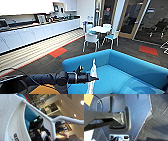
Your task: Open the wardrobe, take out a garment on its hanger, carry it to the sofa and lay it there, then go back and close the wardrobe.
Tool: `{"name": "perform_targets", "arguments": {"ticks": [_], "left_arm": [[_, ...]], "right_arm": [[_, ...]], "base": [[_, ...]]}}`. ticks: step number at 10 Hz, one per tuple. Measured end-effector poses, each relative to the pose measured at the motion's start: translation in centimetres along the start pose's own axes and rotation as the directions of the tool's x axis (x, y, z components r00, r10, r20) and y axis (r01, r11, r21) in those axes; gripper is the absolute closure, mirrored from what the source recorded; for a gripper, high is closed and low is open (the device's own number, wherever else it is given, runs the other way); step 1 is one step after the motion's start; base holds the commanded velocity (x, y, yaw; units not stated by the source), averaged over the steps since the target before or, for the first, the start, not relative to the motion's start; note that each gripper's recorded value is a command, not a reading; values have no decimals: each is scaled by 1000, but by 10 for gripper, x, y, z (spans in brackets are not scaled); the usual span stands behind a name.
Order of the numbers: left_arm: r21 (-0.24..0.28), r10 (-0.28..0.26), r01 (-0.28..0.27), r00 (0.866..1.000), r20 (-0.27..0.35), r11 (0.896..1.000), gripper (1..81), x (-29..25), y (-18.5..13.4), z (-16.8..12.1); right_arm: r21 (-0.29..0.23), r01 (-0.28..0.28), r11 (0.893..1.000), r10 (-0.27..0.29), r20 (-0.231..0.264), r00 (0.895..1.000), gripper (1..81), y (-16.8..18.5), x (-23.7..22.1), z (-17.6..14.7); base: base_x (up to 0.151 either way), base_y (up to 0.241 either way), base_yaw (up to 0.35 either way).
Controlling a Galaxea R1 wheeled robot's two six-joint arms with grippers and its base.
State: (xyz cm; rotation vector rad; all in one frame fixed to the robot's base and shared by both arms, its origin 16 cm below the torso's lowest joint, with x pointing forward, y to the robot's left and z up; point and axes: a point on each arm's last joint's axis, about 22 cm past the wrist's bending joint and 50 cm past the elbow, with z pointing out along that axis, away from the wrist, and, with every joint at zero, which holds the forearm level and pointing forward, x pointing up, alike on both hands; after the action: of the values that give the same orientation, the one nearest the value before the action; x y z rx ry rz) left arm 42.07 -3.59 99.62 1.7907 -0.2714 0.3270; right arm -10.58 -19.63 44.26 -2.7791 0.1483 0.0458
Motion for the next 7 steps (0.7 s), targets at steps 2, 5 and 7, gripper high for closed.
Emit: {"name": "perform_targets", "arguments": {"ticks": [2, 5, 7], "left_arm": [[1, -7, 7, 1000, 2, 1000, 811, -3, -2, 0], [5, -10, 10, 1000, 0, 1000, 811, -3, -4, -1], [9, -10, 10, 1000, -4, 1000, 811, -2, -5, -4]], "right_arm": [[4, 0, 1000, 0, 0, 1000, 10, -3, 0, 1], [5, 0, 1000, 0, 0, 1000, 10, -4, 0, 1], [4, 0, 1000, 0, 0, 1000, 10, -3, -1, 1]], "base": [[0, 0, -365], [0, 0, -365], [0, 0, -365]]}}
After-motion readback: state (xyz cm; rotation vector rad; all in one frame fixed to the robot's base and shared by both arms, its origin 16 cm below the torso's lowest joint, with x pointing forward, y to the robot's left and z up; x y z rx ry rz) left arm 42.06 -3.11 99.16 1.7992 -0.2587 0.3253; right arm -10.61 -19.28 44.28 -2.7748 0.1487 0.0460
